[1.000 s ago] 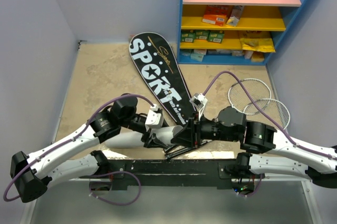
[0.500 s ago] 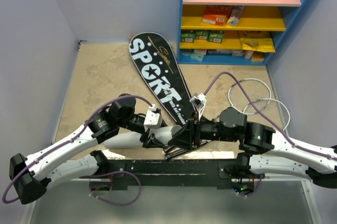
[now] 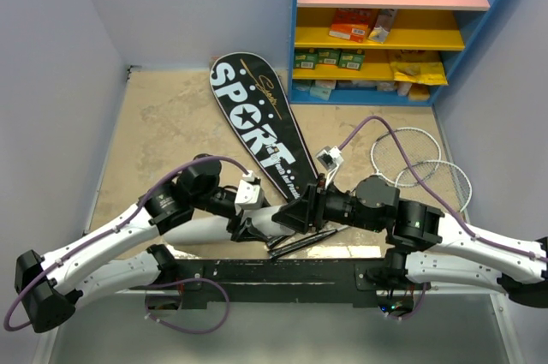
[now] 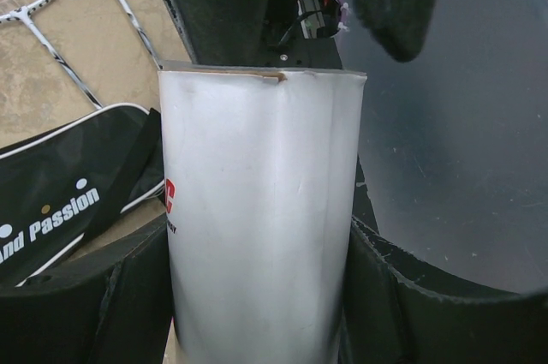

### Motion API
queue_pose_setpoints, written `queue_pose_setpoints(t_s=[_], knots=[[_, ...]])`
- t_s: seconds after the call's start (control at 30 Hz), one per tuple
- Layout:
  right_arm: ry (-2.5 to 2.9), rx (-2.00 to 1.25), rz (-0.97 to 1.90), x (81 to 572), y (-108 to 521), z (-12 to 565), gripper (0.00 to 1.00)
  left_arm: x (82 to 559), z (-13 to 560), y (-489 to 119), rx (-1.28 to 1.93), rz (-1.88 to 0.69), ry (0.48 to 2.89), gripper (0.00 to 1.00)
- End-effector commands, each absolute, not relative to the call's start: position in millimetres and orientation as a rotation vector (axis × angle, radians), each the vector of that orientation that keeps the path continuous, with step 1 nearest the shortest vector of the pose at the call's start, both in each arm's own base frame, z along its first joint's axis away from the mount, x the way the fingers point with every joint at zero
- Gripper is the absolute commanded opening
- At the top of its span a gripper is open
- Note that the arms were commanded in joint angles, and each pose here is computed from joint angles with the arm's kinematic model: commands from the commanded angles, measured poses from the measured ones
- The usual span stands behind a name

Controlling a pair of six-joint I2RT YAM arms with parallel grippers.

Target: Pack up the badminton gear

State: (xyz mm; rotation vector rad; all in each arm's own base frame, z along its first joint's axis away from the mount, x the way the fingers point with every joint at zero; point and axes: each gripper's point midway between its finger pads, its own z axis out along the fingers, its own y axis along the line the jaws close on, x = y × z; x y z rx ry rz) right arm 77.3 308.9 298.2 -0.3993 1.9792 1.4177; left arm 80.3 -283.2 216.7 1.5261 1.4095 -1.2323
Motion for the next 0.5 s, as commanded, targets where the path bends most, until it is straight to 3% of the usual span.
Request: queue_pose_setpoints(t_s=[0.0,0.47], knots=[[2.069,-0.328,1.309,92,306,260,0.54,73,271,-293,1.508,-1.255,1.115,0.00],[2.115,-0.276,1.407,77,297,227,0.55,74,278,-291,1.488,-1.233,1.094,0.00]])
